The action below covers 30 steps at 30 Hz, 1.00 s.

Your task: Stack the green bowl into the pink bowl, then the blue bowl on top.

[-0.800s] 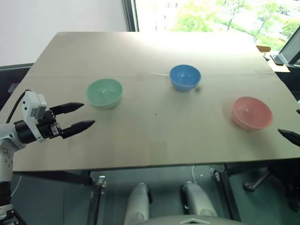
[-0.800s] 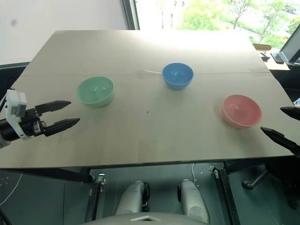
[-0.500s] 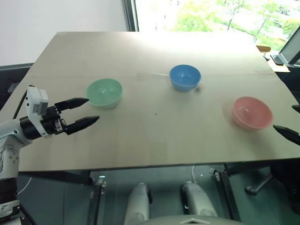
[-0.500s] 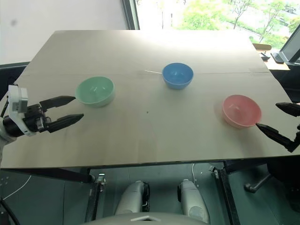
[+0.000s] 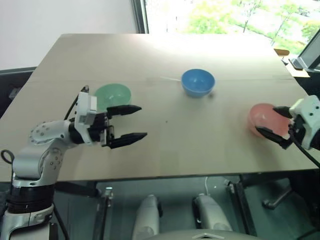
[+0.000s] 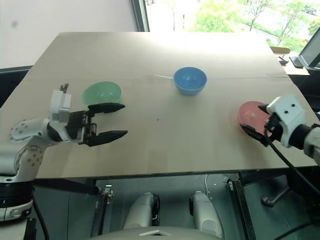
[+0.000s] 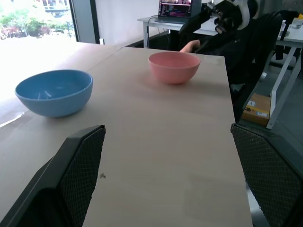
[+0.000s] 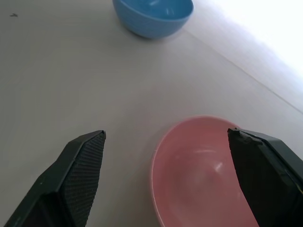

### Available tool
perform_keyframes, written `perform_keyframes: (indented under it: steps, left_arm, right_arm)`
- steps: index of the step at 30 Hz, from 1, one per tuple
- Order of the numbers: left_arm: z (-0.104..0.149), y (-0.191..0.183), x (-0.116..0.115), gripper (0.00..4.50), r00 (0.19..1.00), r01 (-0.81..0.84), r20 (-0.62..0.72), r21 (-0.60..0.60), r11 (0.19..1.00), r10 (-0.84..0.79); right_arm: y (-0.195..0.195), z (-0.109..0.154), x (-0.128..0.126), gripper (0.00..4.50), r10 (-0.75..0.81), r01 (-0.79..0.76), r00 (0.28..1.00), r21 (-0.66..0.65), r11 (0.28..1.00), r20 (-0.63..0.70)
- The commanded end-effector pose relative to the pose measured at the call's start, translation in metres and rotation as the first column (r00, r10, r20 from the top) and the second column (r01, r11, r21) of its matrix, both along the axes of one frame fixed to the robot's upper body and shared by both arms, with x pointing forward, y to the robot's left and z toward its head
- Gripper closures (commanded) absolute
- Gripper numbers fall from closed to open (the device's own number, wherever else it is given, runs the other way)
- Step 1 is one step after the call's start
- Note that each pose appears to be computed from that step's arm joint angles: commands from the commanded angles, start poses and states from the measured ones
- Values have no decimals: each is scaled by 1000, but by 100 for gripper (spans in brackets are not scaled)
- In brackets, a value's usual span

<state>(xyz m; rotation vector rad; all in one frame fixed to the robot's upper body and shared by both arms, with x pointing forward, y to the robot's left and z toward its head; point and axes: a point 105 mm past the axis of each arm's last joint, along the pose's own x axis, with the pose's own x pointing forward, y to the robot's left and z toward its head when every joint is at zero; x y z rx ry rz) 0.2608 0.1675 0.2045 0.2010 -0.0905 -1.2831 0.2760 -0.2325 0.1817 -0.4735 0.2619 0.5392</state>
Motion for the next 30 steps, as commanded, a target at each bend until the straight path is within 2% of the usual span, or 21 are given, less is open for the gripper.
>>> perform_keyframes:
  steps: [1, 7, 8, 11, 14, 17, 19, 25, 27, 30]
  left_arm:
    - [2, -14, -8, 0, 998, 50, 26, 12, 999, -50]
    - [4, -22, -10, 0, 998, 53, 39, -2, 999, -53]
    - [5, -22, -10, 0, 998, 54, 40, -4, 999, -54]
    - [5, -23, -12, 0, 997, 57, 42, -4, 998, -57]
    - [3, -18, -13, 0, 998, 52, 37, 3, 999, -53]
    - [0, -15, -13, 0, 999, 40, 36, 11, 999, -40]
    - [-1, -14, -13, 0, 999, 31, 33, 9, 999, -32]
    - [-9, -13, -11, 0, 1000, -14, 9, 8, 1000, 14]
    - [-13, -12, -10, 0, 1000, -28, 3, 27, 999, 28]
    - [-18, -11, -8, 0, 998, -58, -4, 54, 997, 58]
  right_arm:
    - [-4, -8, 4, 15, -52, 52, 997, -5, 999, -51]
    - [-14, -29, 12, 15, -103, 100, 985, -31, 994, -138]
    - [-13, -31, 13, 38, -99, 96, 984, -32, 995, -145]
    - [-12, -35, 17, 131, -89, 86, 984, -31, 996, -154]
    - [-11, -37, 21, 249, -76, 71, 985, -40, 997, -154]
    - [-9, -39, 23, 390, -63, 57, 986, -43, 997, -154]
    - [-8, -40, 23, 446, -56, 49, 987, -45, 998, -152]
    - [1, -35, 32, 446, -33, 29, 995, -44, 999, -91]
    - [21, -29, 31, 446, 46, -47, 997, -12, 999, -65]
    - [66, -19, 24, 446, 242, -241, 970, 57, 969, -16]
